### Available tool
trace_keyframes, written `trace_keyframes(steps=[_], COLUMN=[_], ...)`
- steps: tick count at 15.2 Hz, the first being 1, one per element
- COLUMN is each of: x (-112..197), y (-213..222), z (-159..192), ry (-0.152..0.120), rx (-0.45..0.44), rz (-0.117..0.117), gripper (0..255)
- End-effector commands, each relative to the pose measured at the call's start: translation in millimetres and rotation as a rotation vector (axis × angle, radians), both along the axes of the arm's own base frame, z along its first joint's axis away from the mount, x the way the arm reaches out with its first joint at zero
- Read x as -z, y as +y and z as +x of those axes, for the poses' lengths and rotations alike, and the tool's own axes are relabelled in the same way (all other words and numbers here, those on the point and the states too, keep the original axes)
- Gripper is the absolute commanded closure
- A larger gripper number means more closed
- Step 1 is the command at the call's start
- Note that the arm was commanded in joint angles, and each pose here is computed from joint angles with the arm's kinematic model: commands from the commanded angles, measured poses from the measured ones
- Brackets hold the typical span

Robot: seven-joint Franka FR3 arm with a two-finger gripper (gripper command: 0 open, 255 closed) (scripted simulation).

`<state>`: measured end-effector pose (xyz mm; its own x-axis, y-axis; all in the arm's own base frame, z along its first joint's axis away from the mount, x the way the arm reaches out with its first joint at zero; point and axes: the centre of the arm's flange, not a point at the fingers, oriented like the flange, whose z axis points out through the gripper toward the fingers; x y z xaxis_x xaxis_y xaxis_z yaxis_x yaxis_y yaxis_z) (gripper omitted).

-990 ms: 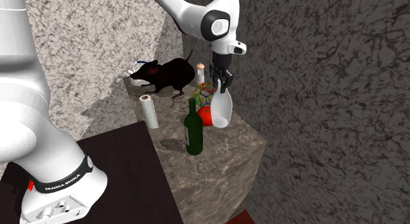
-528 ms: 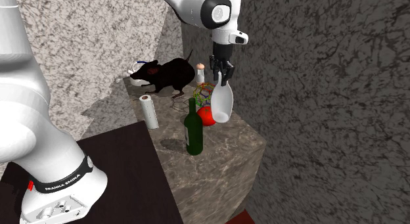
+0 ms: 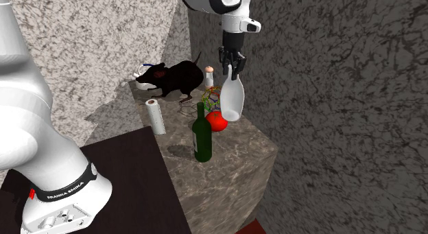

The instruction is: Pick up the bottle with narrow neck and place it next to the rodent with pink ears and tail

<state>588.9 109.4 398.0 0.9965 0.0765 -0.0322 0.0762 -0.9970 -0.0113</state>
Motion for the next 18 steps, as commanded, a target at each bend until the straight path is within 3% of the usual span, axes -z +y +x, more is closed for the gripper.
trace_keyframes(steps=[1, 18], x=[-11, -101], y=[0, 0], z=[0, 0], ry=[0.0, 0.0], rx=[0.0, 0.0], rz=[0.0, 0.0], gripper=[255, 255])
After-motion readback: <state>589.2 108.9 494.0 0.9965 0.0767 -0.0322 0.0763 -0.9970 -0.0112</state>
